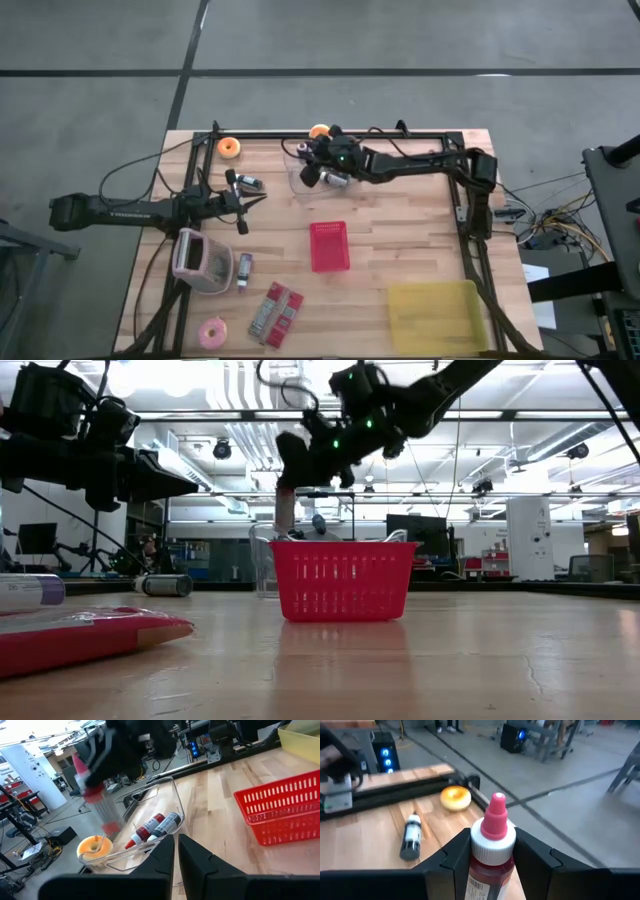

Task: Pick & Place Food Item
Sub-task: Put the pink food coloring bottle into the transparent bin, then put the black food coloring bottle into the transparent bin

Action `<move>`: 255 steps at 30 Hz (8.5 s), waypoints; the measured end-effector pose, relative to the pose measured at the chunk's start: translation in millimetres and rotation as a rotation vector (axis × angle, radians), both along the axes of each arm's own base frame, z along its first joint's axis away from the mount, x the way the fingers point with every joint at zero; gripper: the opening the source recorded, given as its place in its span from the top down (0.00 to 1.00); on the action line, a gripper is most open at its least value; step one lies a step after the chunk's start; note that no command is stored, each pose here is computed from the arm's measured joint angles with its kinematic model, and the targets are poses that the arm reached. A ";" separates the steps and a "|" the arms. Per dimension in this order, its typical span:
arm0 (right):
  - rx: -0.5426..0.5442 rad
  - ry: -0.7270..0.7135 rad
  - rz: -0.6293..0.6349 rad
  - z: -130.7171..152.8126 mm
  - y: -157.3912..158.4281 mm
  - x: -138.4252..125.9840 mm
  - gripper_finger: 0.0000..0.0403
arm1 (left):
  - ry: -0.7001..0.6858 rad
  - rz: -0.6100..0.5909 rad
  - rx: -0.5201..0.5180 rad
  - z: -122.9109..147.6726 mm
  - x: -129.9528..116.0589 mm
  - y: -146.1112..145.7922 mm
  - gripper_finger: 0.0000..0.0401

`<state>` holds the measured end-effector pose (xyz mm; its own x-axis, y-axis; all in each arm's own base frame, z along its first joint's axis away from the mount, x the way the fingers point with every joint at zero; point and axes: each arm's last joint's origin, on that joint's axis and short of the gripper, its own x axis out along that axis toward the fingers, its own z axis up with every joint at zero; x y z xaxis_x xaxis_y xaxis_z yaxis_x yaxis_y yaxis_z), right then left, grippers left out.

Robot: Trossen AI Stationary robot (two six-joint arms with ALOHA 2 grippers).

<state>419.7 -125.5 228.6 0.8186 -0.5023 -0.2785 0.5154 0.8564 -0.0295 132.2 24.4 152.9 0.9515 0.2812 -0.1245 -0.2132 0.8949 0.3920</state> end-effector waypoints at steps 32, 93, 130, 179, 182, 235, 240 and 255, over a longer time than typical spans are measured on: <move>0.191 -0.023 0.021 -83.5 -3.4 12.0 0.69 | 0.001 0.000 0.000 -0.1 0.0 0.0 0.93; 0.152 -0.072 0.024 -73.2 -5.7 14.4 0.47 | 0.001 0.000 0.000 -0.1 0.1 0.0 0.93; -0.043 -0.031 0.242 1.7 69.4 0.8 0.47 | 0.001 0.000 0.000 -0.2 0.0 0.0 0.93; -0.160 -0.170 0.186 7.4 106.9 -211.1 0.47 | 0.004 0.000 -0.001 -0.5 0.2 0.0 0.93; -0.162 -0.171 0.186 7.9 106.9 -211.5 0.47 | 0.004 0.000 -0.001 -0.5 0.2 0.0 0.93; -0.169 -0.161 0.186 7.4 106.9 -211.4 0.47 | 0.161 0.165 -0.484 70.0 24.3 4.9 0.93; -0.168 -0.161 0.185 7.4 106.9 -211.4 0.47 | 0.378 0.270 -0.485 97.7 38.3 8.8 0.93; -0.167 -0.162 0.185 7.4 106.9 -211.4 0.47 | 0.827 0.745 -0.814 95.3 83.5 64.2 0.93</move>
<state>208.4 -18.6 236.0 0.9277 -0.3679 -0.0632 0.3602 0.9266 -0.1080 215.8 88.6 248.2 0.1787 0.2623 -0.9483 -0.7021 0.7092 0.0639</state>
